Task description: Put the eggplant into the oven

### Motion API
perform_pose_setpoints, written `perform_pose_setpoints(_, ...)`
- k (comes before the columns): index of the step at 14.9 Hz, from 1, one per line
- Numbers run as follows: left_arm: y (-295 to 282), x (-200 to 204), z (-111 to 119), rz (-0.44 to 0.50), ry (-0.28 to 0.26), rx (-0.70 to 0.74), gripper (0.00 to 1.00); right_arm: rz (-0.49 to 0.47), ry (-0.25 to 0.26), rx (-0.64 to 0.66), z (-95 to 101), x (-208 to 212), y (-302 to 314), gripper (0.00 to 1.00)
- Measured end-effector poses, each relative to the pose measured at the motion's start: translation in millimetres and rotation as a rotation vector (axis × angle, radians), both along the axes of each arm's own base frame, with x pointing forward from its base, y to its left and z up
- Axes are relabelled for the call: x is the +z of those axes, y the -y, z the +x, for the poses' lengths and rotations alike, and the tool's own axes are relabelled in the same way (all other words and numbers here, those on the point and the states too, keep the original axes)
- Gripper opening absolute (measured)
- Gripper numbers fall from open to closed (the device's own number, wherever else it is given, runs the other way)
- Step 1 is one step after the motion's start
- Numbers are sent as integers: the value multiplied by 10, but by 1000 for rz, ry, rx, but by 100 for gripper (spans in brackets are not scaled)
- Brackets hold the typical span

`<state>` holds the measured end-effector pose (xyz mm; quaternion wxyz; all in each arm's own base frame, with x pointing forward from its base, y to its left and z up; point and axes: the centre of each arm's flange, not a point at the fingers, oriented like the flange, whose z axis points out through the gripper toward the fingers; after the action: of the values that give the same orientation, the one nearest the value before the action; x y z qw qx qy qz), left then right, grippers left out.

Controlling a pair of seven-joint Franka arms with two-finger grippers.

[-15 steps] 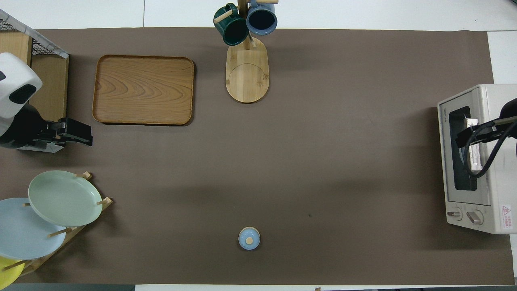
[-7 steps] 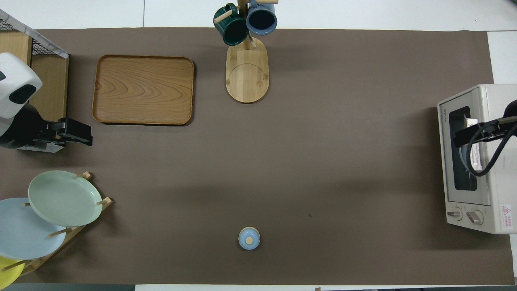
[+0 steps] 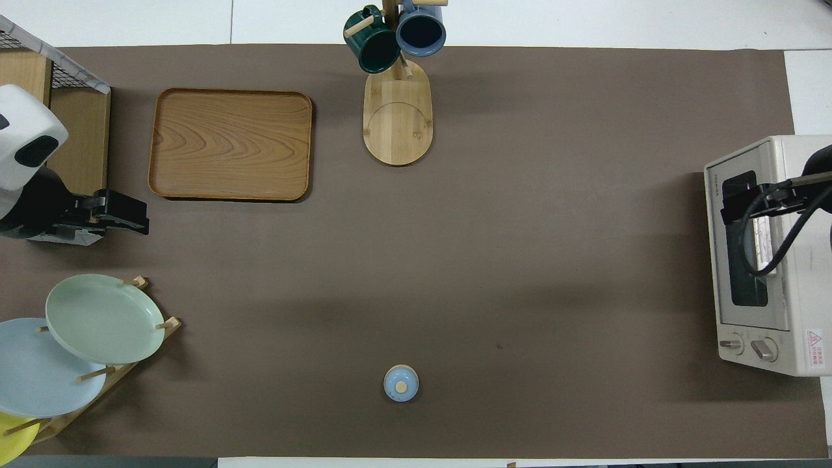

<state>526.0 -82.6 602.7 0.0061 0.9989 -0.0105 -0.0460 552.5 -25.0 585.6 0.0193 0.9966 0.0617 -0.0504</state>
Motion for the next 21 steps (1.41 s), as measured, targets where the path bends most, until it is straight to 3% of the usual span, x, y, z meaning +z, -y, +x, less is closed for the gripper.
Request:
perform_pose_setpoints(3,0,0,0,0,0,0,100,-2,-28,-8,95,2,-31,100)
perform_pose_setpoints(11,0,0,0,0,0,0,100,-7,-21,-77,128,60,190,100)
perform_pose_setpoints(16,0,0,0,0,0,0,100,54,-7,-101,139,113,119,100)
perform_pose_setpoints(21,0,0,0,0,0,0,100,55,23,-94,166,182,81,100)
